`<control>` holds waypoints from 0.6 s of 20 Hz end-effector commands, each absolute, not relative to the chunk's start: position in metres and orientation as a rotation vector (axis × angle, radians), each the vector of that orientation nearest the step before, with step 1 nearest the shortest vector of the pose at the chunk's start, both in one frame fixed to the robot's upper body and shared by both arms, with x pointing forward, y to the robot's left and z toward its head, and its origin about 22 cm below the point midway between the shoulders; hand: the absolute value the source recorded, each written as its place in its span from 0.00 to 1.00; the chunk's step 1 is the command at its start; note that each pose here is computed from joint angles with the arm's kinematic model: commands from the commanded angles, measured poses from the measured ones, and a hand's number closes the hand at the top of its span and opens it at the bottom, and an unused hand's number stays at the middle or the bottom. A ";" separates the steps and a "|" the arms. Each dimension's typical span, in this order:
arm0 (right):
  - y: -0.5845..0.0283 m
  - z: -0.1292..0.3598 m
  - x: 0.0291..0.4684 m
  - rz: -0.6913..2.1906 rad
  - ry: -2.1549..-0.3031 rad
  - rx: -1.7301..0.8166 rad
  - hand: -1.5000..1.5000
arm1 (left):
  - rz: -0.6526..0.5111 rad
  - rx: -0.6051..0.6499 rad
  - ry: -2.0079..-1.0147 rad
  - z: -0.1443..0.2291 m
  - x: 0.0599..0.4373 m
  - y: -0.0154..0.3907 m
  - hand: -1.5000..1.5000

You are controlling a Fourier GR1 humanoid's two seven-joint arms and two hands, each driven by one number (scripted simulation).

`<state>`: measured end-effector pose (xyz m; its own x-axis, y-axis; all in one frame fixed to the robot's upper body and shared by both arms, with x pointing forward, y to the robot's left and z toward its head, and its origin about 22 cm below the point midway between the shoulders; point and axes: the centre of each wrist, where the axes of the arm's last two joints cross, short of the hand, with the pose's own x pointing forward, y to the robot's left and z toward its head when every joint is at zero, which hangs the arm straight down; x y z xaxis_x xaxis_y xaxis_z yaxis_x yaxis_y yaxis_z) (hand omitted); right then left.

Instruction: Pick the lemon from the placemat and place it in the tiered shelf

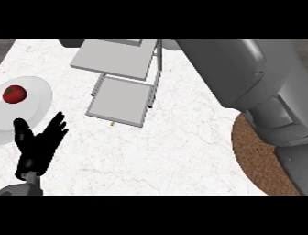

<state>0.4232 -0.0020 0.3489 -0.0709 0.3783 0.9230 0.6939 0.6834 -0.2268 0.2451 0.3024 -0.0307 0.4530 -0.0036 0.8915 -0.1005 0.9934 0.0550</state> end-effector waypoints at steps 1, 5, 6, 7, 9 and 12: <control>-0.034 0.359 0.431 -0.555 -1.642 -0.854 0.00 | 0.077 0.115 -1.095 -0.038 0.232 0.302 0.50; -0.042 0.357 0.423 -0.599 -1.653 -0.777 0.00 | 0.098 0.124 -1.084 -0.041 0.227 0.301 0.50; -0.054 0.352 0.424 -0.601 -1.644 -0.778 0.00 | 0.102 0.110 -1.075 -0.032 0.231 0.311 0.50; -0.054 0.362 0.418 -0.573 -1.640 -0.765 0.00 | 0.108 0.123 -1.080 -0.037 0.225 0.315 0.50; -0.081 0.373 0.413 -0.571 -1.655 -0.754 0.00 | 0.110 0.131 -1.073 -0.043 0.230 0.303 0.50; -0.094 0.355 0.403 -0.544 -1.652 -0.745 0.00 | 0.116 0.136 -1.055 -0.044 0.221 0.306 0.50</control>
